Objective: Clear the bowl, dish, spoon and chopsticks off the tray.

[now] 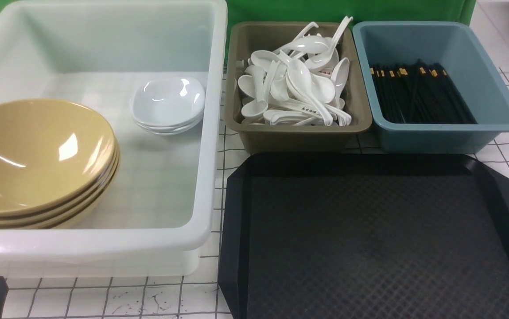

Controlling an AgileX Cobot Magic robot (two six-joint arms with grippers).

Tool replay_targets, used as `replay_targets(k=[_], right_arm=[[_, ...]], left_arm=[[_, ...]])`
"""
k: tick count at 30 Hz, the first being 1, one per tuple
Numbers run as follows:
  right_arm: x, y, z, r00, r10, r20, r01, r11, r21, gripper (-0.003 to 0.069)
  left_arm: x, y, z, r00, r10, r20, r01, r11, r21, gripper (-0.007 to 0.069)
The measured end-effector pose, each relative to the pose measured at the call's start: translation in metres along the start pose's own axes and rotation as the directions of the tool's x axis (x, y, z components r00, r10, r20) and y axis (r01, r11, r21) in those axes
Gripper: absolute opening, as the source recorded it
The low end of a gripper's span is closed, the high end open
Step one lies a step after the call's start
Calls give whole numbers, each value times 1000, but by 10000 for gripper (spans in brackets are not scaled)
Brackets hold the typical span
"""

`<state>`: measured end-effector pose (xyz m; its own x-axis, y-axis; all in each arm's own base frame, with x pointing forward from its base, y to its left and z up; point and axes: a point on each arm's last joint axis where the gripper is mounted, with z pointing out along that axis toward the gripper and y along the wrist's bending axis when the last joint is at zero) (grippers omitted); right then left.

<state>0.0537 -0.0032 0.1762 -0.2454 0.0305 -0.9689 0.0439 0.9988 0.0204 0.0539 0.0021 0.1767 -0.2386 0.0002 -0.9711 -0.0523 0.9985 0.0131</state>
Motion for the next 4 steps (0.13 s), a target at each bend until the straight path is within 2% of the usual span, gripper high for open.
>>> replay_targets(k=[4], right_arm=[[0,0,0,1000,0,0,0,1000,0,88]], left_arm=[[0,0,0,1000,0,0,0,1000,0,-6]])
